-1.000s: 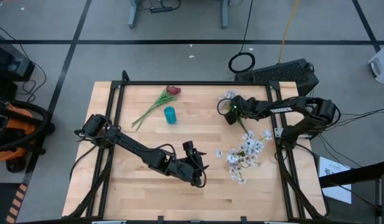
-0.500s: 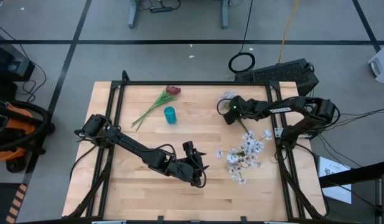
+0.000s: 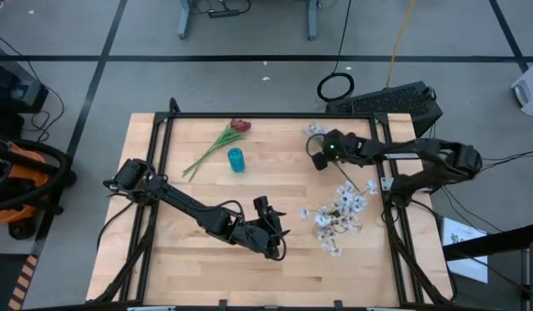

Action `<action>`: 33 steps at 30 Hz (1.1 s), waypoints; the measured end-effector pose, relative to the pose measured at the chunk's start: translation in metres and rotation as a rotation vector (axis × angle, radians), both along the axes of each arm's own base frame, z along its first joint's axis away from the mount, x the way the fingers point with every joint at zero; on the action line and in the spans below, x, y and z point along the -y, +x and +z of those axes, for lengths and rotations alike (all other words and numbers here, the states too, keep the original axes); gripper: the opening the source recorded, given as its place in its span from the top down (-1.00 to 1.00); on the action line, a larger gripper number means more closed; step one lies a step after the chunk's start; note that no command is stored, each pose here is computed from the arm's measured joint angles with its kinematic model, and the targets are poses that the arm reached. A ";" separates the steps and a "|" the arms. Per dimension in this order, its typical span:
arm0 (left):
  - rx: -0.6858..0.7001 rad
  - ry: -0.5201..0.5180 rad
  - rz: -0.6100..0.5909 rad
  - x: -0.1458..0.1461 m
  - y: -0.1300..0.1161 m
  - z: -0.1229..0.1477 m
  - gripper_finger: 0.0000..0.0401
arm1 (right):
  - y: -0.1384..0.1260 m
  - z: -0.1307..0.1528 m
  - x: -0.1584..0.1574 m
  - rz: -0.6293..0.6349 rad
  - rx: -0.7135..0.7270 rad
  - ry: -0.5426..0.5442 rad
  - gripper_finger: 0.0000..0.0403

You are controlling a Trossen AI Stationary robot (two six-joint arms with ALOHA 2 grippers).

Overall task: Sort flowers into vase by color
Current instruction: Put the white flowers into the transparent vase

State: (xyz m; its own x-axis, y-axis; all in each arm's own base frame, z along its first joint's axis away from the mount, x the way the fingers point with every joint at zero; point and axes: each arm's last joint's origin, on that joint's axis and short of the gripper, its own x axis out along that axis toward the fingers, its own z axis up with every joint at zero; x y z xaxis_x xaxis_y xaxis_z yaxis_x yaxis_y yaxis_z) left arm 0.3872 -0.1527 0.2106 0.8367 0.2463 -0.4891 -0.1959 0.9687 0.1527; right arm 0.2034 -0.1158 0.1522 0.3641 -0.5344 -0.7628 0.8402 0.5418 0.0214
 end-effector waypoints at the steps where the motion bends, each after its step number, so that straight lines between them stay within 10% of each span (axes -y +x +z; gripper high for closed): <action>1: 0.002 -0.007 0.004 0.000 0.000 0.000 -0.24 | -0.002 0.007 -0.002 0.005 0.024 -0.011 0.98; 15: 0.069 0.015 0.049 -0.004 0.001 0.011 -0.24 | -0.046 0.115 -0.048 0.225 0.584 -0.227 0.98; 33: 0.468 0.027 -0.151 -0.092 -0.025 0.146 -0.24 | -0.058 0.176 -0.077 0.643 1.131 -0.410 0.98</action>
